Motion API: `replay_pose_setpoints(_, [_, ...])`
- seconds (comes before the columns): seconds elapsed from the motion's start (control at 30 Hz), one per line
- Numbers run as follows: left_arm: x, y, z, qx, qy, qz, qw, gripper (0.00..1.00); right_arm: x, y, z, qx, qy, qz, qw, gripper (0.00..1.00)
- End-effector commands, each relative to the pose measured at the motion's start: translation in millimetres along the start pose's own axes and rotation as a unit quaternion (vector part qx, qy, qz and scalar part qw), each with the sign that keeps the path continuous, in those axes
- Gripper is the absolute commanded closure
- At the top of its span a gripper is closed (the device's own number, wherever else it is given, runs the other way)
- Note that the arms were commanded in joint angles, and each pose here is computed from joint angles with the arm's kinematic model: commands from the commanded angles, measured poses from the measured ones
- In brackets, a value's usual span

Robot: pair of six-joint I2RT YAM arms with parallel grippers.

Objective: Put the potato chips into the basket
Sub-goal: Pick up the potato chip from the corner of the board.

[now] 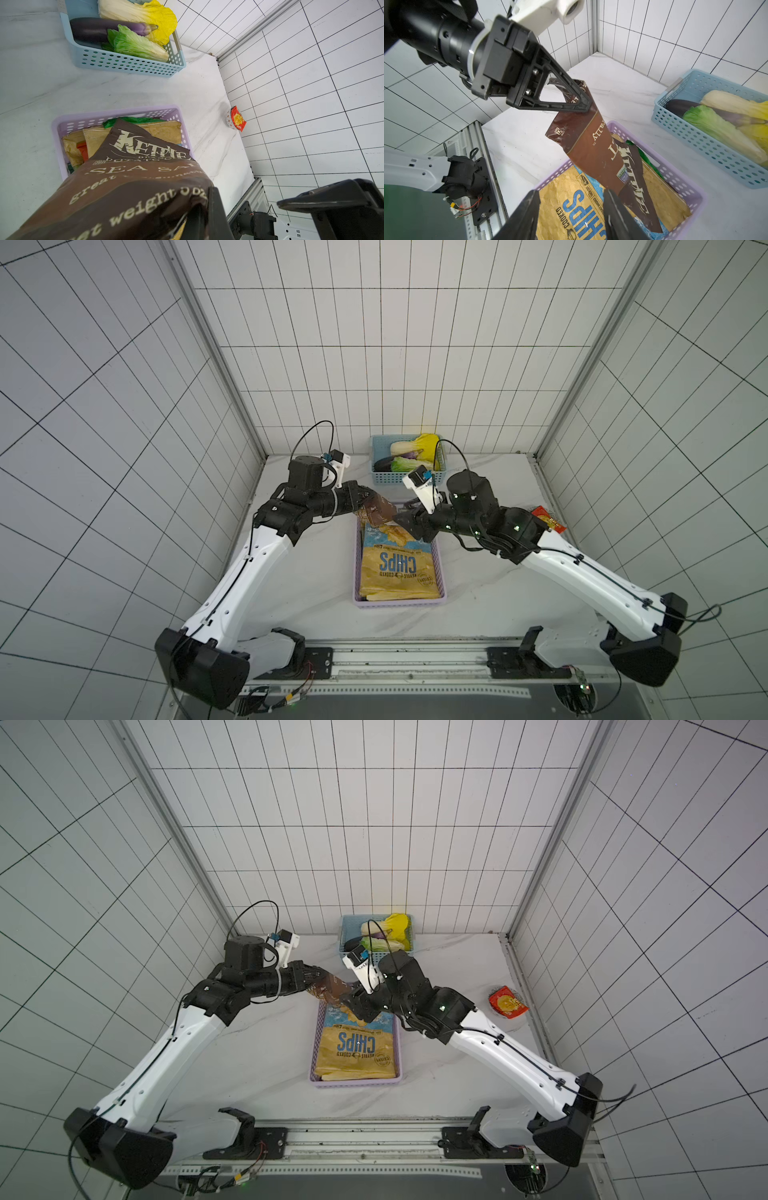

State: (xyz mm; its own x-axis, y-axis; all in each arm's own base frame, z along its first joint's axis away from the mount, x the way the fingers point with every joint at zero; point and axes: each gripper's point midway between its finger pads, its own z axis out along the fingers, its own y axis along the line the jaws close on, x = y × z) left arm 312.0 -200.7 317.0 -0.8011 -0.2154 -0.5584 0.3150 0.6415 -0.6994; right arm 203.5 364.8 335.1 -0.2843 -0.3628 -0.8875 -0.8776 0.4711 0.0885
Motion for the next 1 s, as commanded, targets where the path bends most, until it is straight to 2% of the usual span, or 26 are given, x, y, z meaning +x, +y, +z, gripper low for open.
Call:
replay_pose_setpoints(0.0, [-8.5, -12.4, -2.0, 0.021, -0.014, 0.016, 1.000, 1.00, -13.9, -1.5, 4.1, 0.061, -0.023, -0.087, 0.994, 0.43])
replay_pose_setpoints(0.13, [-7.8, -12.8, -2.1, 0.022, -0.013, 0.016, 1.000, 1.00, -13.3, 6.6, 17.7, 0.082, -0.018, -0.130, 0.988, 0.42])
replay_pose_setpoints(0.4, [-7.2, -15.6, -4.2, 0.027, -0.013, 0.020, 0.999, 1.00, -16.3, -3.7, 42.9, 0.136, 0.006, -0.157, 0.978, 0.44])
replay_pose_setpoints(0.7, [-6.8, -17.6, -5.2, 0.032, -0.012, 0.020, 0.999, 1.00, -27.6, -6.9, 64.8, 0.154, 0.012, -0.177, 0.972, 0.52])
replay_pose_setpoints(0.9, [-7.0, -19.6, -7.0, 0.035, -0.014, 0.023, 0.999, 1.00, -31.6, -9.9, 69.8, 0.164, 0.011, -0.176, 0.971, 0.77])
replay_pose_setpoints(0.97, [-7.8, -20.4, -8.0, 0.036, -0.015, 0.025, 0.999, 1.00, -35.3, -11.4, 65.4, 0.169, 0.004, -0.171, 0.971, 0.91])
